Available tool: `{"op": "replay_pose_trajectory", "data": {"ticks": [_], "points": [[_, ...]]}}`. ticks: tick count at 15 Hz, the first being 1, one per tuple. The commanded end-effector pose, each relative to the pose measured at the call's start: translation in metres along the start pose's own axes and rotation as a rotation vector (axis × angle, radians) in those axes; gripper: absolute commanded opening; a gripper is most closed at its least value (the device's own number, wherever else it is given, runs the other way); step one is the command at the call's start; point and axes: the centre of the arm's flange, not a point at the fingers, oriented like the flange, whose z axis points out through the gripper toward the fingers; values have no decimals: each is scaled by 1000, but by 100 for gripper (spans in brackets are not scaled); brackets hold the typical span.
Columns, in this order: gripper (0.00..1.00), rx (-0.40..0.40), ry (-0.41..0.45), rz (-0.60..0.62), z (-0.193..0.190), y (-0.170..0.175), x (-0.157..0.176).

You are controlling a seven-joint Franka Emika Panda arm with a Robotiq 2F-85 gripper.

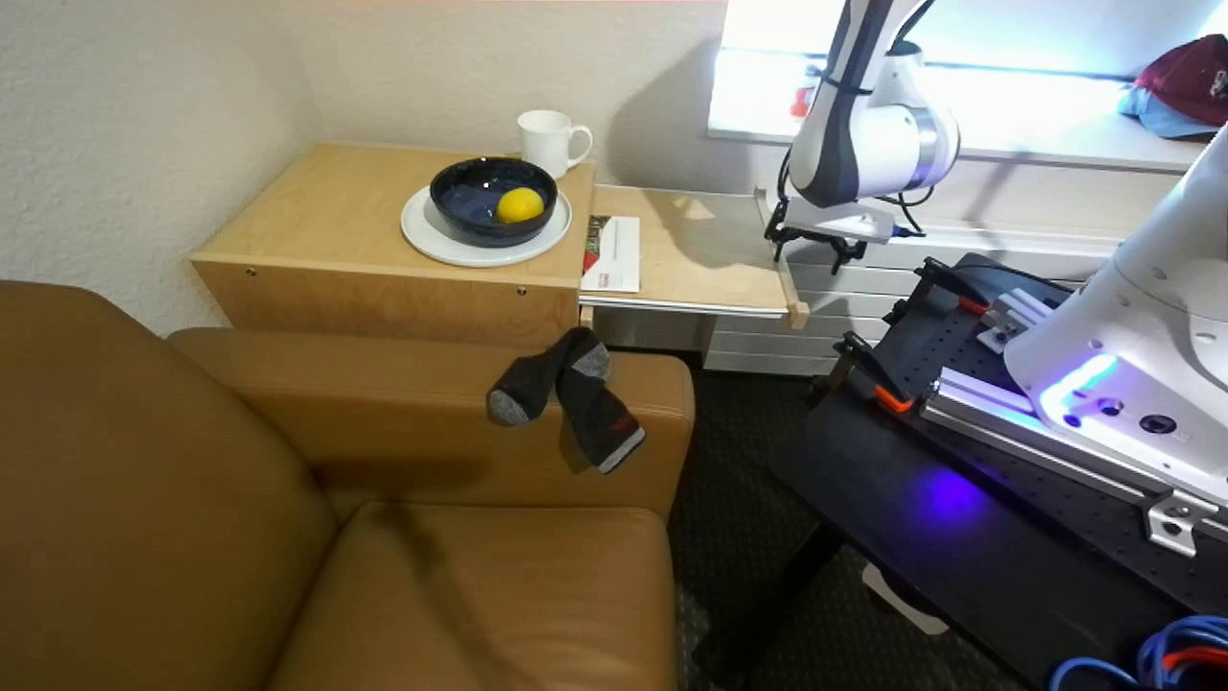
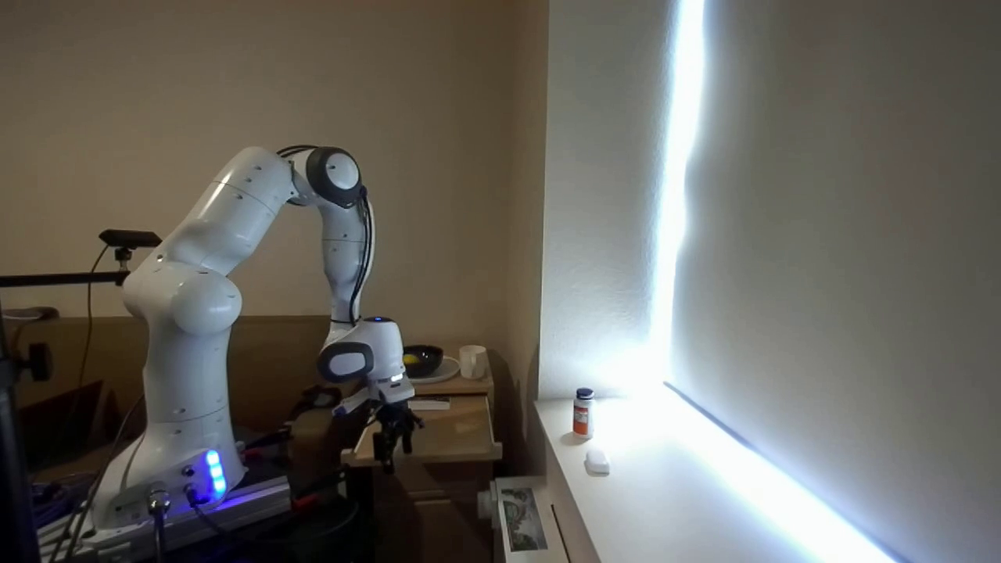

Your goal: Open the top drawer.

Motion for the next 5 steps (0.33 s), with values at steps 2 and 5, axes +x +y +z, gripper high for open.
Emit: {"op": "replay_pose_trajectory", "data": {"ticks": [2,5], "points": [[100,-145,-71,52,39,84,-27],[100,-35,24,58,0,40,-3]]}}
